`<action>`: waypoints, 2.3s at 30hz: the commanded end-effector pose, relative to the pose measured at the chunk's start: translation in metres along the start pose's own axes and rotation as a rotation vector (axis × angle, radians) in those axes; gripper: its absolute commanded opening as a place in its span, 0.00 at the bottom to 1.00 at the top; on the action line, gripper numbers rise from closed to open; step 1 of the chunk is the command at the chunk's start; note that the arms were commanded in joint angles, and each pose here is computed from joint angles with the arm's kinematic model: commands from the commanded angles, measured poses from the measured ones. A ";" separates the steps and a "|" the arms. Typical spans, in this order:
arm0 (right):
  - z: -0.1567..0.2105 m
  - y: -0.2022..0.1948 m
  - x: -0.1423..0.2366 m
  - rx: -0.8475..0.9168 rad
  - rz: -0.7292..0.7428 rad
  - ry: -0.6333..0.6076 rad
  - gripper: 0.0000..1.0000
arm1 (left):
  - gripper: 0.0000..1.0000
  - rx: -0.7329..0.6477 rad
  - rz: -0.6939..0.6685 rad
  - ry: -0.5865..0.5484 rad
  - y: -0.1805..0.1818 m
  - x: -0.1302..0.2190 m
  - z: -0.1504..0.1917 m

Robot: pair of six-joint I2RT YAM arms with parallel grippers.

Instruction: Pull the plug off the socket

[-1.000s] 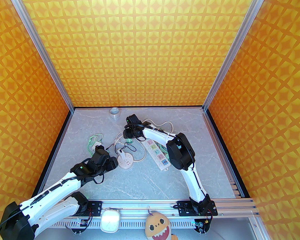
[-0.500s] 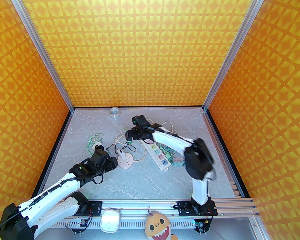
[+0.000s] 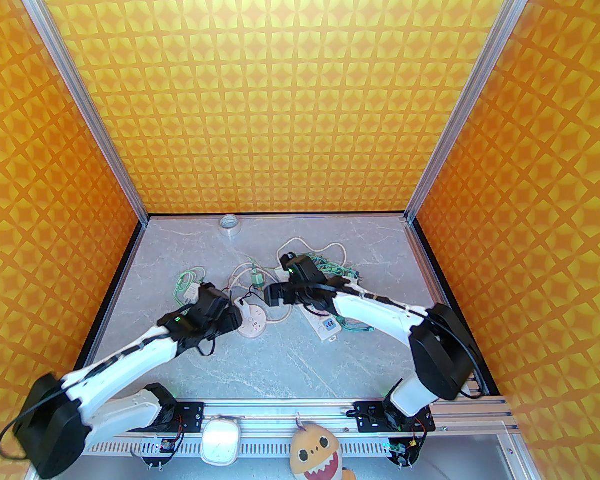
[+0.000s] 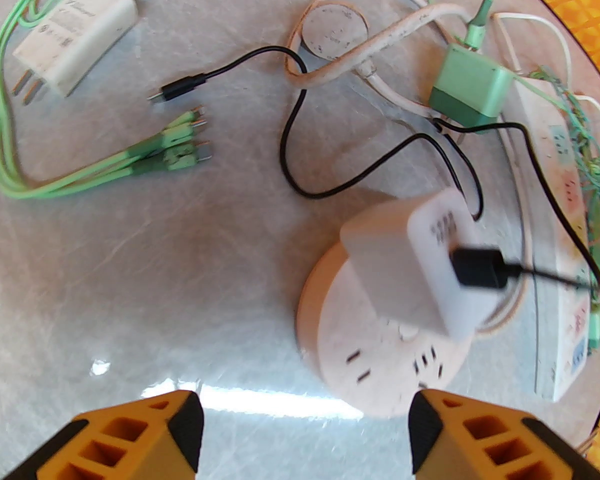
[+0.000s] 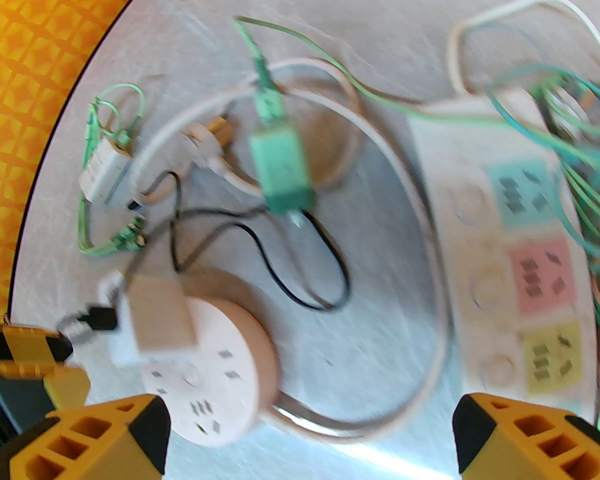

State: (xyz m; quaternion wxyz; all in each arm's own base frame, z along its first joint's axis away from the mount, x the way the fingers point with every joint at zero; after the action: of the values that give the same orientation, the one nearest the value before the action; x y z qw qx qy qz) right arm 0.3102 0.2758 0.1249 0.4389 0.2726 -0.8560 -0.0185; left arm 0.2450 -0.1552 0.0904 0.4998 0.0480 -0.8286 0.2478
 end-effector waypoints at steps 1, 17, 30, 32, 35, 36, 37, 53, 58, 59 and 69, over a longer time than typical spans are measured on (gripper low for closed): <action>-0.016 -0.003 0.013 -0.012 0.022 -0.108 0.98 | 0.70 -0.007 -0.024 -0.058 -0.016 -0.001 -0.010; 0.004 -0.018 0.022 0.016 0.053 -0.173 0.98 | 0.66 0.002 -0.229 -0.081 -0.024 -0.027 -0.027; 0.009 -0.014 0.019 -0.002 0.017 -0.164 0.98 | 0.66 -0.029 -0.288 -0.088 -0.037 -0.046 -0.036; 0.008 -0.013 0.020 -0.003 0.015 -0.171 0.98 | 0.65 -0.033 -0.296 -0.084 -0.036 -0.049 -0.036; 0.009 -0.014 0.020 -0.003 0.016 -0.168 0.98 | 0.60 -0.041 -0.303 -0.082 -0.034 -0.053 -0.037; 0.009 -0.015 0.020 -0.006 0.021 -0.170 0.98 | 0.58 -0.044 -0.304 -0.082 -0.034 -0.053 -0.038; 0.009 -0.015 0.021 -0.011 0.026 -0.174 0.99 | 0.55 -0.051 -0.305 -0.081 -0.034 -0.053 -0.039; -0.014 0.002 0.028 -0.064 -0.048 -0.205 0.98 | 0.32 -0.239 -0.190 -0.050 -0.028 -0.034 -0.029; -0.021 0.015 0.008 -0.087 -0.119 -0.186 0.98 | 0.33 -0.266 -0.147 -0.064 -0.027 -0.021 -0.030; -0.020 0.017 0.005 -0.088 -0.129 -0.181 0.98 | 0.34 -0.269 -0.147 -0.062 -0.026 -0.021 -0.029; -0.006 0.012 -0.003 -0.063 -0.113 -0.156 0.98 | 0.45 -0.263 -0.205 -0.012 -0.021 -0.019 -0.029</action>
State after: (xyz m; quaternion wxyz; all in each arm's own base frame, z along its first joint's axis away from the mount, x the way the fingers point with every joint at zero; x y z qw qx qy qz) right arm 0.3143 0.2841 0.1290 0.3809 0.2905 -0.8733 -0.0883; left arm 0.2814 -0.1636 0.0867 0.5115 0.0661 -0.8524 0.0860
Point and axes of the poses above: each hand's point on the last joint's axis, 136 mm out from that joint toward the fingers, its own x axis back along the fingers, its own y axis along the line the jaws close on, z = x × y, the point moved 1 cm from there along x, back along the fingers, and after that the axes turned 8 degrees about x, right-handed, at the moved point
